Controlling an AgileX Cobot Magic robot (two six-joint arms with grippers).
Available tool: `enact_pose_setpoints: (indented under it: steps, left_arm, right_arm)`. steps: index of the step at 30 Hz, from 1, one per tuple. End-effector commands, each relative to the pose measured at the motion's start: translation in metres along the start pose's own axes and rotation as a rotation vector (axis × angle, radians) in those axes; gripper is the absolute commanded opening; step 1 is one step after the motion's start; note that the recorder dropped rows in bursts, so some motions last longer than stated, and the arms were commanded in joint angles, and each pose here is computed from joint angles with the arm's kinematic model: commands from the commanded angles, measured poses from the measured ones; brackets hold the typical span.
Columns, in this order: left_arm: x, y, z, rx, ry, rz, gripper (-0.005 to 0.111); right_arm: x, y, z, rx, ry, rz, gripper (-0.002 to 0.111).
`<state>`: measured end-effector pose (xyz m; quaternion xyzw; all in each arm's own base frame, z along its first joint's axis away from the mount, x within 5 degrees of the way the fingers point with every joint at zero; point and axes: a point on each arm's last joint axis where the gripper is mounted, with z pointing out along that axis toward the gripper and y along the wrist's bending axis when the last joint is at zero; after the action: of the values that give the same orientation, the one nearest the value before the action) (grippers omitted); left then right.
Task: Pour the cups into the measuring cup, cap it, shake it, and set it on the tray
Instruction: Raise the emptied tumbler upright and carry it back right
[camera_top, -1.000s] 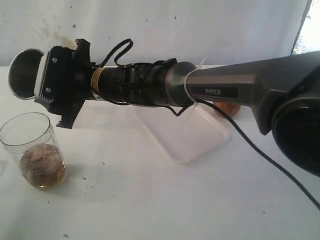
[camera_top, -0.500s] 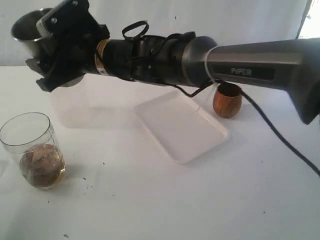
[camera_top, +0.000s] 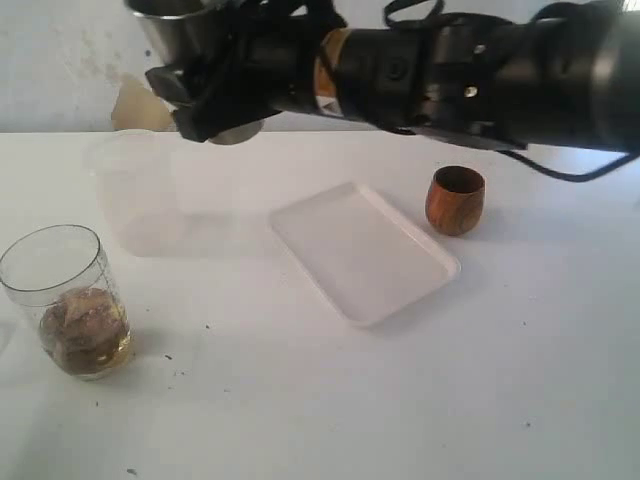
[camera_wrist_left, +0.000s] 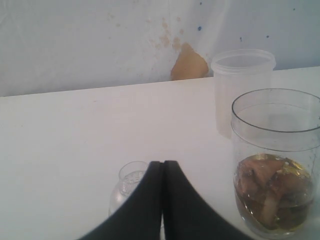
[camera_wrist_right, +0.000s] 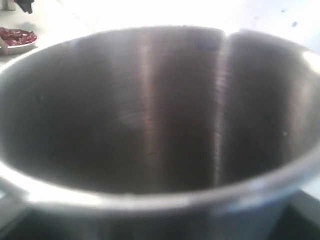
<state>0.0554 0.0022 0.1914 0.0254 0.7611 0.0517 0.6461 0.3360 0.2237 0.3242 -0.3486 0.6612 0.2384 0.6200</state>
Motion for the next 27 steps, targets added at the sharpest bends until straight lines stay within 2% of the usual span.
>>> enact_pose_setpoints:
  steps: [1, 5, 9, 17, 21, 27]
  left_arm:
    - [-0.001, 0.0, 0.0, 0.0, -0.015, -0.002, 0.0]
    - [-0.001, 0.0, 0.0, 0.0, -0.015, -0.002, 0.0]
    - [-0.001, 0.0, 0.0, 0.0, -0.015, -0.002, 0.0]
    - [-0.001, 0.0, 0.0, 0.0, -0.015, -0.002, 0.0]
    - [-0.001, 0.0, 0.0, 0.0, -0.015, -0.002, 0.0]
    - [-0.001, 0.0, 0.0, 0.0, -0.015, -0.002, 0.0]
  right_arm:
    - [-0.006, -0.008, -0.04, -0.07, -0.172, 0.12, 0.0]
    - [0.012, -0.012, -0.055, -0.139, -0.301, 0.248, 0.0]
    - [0.045, -0.009, -0.049, -0.139, -0.221, 0.262, 0.0]
    - [0.097, 0.0, -0.014, -0.175, -0.139, 0.158, 0.0]
    - [0.118, -0.007, 0.006, -0.168, -0.116, 0.174, 0.0]
    - [0.142, -0.016, 0.036, -0.181, -0.13, 0.125, 0.0]
